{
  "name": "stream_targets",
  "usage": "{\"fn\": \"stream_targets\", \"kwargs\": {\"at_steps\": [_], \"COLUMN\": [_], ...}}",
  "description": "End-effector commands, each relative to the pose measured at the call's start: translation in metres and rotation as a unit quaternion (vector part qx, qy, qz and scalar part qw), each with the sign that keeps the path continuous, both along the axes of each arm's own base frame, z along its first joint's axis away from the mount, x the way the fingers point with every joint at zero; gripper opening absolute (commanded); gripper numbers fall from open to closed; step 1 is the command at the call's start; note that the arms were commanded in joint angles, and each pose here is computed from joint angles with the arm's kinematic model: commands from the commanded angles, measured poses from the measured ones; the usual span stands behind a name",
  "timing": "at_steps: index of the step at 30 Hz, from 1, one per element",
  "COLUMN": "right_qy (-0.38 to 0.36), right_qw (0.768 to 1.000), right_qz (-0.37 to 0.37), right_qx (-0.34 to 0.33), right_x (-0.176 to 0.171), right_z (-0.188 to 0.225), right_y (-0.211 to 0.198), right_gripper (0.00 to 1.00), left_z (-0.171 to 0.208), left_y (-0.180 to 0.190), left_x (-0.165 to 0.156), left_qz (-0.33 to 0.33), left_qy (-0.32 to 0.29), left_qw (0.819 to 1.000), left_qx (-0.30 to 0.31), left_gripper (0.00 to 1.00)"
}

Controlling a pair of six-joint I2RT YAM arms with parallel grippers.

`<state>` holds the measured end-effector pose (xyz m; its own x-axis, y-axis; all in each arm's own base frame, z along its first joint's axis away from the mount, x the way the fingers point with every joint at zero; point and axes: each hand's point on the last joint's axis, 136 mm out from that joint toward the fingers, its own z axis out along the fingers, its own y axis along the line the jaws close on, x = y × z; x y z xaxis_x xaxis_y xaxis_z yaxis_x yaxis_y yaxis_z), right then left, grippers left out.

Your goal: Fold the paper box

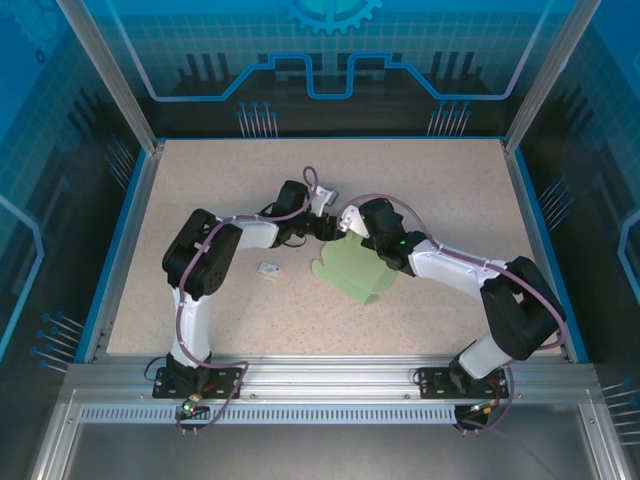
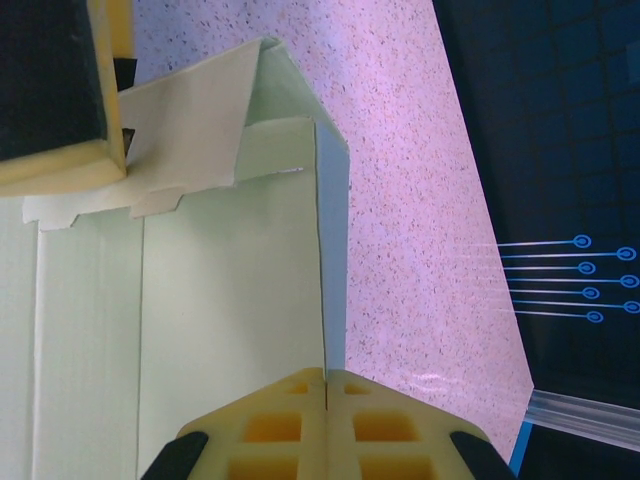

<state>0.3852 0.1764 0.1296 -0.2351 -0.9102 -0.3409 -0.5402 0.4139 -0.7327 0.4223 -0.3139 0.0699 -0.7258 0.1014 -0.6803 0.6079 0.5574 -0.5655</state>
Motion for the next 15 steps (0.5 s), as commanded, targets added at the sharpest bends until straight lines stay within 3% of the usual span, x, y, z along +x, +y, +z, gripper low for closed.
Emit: {"fn": "stream_targets", "kwargs": {"at_steps": [1, 15], "right_qy": [0.014, 0.025], "right_qw": [0.999, 1.000], "right_qz": [0.010, 0.000], "right_qx": [0.028, 0.009], "right_x": [-0.006, -0.004], "right_z": [0.002, -0.009], "right_y": [0.005, -0.001], "right_gripper": [0.00, 0.00], "left_z": [0.011, 0.007], "left_y": [-0.010, -0.010], "left_x": [0.012, 0.009], "left_qz": [0.006, 0.012], "left_qy": [-0.023, -0.038], "left_qw": [1.000, 0.999], "left_qx": [-0.012, -0.013], "left_gripper": [0.52, 0.56]}}
